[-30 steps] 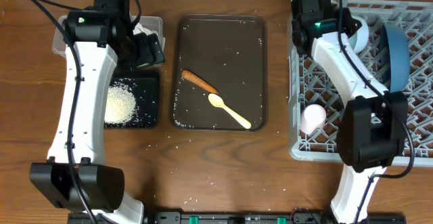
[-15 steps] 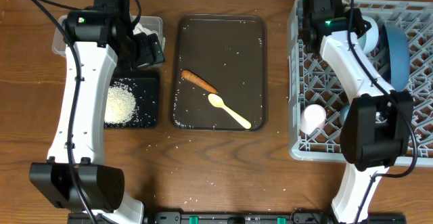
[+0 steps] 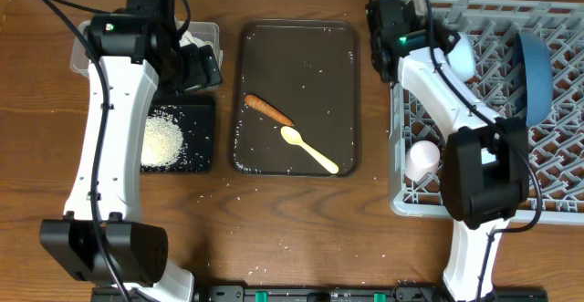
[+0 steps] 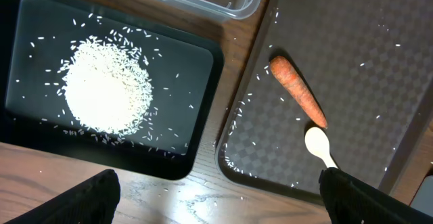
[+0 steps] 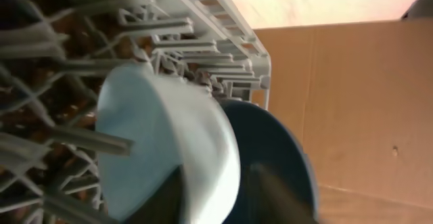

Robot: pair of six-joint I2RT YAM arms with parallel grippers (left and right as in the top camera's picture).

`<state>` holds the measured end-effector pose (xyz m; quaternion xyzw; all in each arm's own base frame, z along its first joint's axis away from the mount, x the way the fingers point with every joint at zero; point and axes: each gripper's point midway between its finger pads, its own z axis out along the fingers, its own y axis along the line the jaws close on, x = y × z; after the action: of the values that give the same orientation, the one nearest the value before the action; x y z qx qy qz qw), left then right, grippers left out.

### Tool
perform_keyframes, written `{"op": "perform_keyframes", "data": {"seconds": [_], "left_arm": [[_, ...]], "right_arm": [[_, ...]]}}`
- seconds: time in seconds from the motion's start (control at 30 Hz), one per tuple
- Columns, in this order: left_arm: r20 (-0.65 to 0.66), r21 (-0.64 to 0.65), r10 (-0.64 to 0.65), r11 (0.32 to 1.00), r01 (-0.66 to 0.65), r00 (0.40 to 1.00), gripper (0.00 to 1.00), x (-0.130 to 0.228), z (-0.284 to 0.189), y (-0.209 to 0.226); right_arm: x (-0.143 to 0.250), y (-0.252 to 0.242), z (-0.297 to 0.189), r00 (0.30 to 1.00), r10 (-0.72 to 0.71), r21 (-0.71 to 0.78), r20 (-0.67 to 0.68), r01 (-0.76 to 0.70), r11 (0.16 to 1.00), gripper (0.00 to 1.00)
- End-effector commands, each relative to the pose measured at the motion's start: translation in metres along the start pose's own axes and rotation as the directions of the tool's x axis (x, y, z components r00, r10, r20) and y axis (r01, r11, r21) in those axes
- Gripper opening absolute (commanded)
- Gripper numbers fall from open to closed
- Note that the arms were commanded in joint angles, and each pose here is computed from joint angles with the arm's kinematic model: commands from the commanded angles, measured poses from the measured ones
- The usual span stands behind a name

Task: Sort waste into correct bins and load items into the dishwasher rack
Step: 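Open the right gripper and withdraw it from the rack, then reach the right gripper to the wooden spoon and grasp it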

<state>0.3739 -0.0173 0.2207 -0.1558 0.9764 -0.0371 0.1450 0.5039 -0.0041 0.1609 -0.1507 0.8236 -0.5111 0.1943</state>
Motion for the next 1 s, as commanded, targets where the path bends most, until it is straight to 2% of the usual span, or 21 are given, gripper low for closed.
{"op": "perform_keyframes", "data": {"seconds": [0.0, 0.03, 0.13, 0.17, 0.3, 0.47, 0.57, 0.67, 0.77, 0.83, 0.9, 0.97], "left_arm": [[0.008, -0.015, -0.002, 1.0, 0.002, 1.0, 0.96, -0.001, -0.001, 0.004], [0.008, -0.015, -0.002, 1.0, 0.002, 1.0, 0.96, -0.001, -0.001, 0.004], [0.007, -0.015, -0.002, 1.0, 0.002, 1.0, 0.96, -0.001, -0.001, 0.004], [0.007, -0.015, -0.002, 1.0, 0.002, 1.0, 0.96, -0.001, -0.001, 0.004], [0.008, -0.015, -0.002, 1.0, 0.002, 1.0, 0.96, -0.001, -0.001, 0.004], [0.008, -0.015, -0.002, 1.0, 0.002, 1.0, 0.96, -0.001, -0.001, 0.004], [0.008, -0.015, -0.002, 1.0, 0.002, 1.0, 0.96, -0.001, -0.001, 0.004], [0.008, -0.015, -0.002, 1.0, 0.002, 1.0, 0.96, -0.001, -0.001, 0.004], [0.008, -0.015, -0.002, 1.0, 0.002, 1.0, 0.96, -0.001, -0.001, 0.004], [0.008, -0.015, -0.002, 1.0, 0.002, 1.0, 0.96, -0.001, -0.001, 0.004], [0.007, -0.015, -0.002, 1.0, 0.002, 1.0, 0.96, -0.001, -0.001, 0.004], [0.008, -0.015, -0.002, 1.0, 0.002, 1.0, 0.96, -0.001, -0.001, 0.004]], "right_arm": [[-0.004, 0.006, -0.008, 1.0, -0.006, 0.0, 0.016, 0.006, 1.0, 0.68], [-0.005, 0.006, -0.008, 1.0, 0.006, 0.0, 0.018, -0.006, 1.0, 0.8], [-0.006, 0.001, -0.011, 0.997, 0.071, 0.0, 0.023, -0.071, 0.997, 0.96], [-0.006, -0.004, -0.013, 0.994, 0.109, 0.001, 0.028, -0.109, 0.994, 0.99], [-0.012, -0.023, -0.029, 0.974, 0.213, -0.062, 0.079, -0.208, 0.976, 0.99], [-0.032, -0.043, -0.077, 0.917, 0.335, -0.33, 0.216, -0.255, 0.909, 0.99], [-0.046, -0.034, -0.13, 0.861, 0.402, -0.594, 0.312, -0.153, 0.789, 0.99], [-0.047, -0.018, -0.202, 0.801, 0.462, -0.819, 0.382, 0.062, 0.57, 0.99], [-0.037, -0.001, -0.26, 0.769, 0.502, -0.912, 0.396, 0.263, 0.315, 0.98], [-0.032, 0.013, -0.285, 0.764, 0.513, -0.919, 0.391, 0.351, 0.178, 0.96], [-0.03, 0.03, -0.293, 0.776, 0.497, -0.917, 0.388, 0.379, 0.124, 0.88], [-0.028, 0.056, -0.289, 0.807, 0.447, -0.92, 0.386, 0.373, 0.122, 0.86]]}}
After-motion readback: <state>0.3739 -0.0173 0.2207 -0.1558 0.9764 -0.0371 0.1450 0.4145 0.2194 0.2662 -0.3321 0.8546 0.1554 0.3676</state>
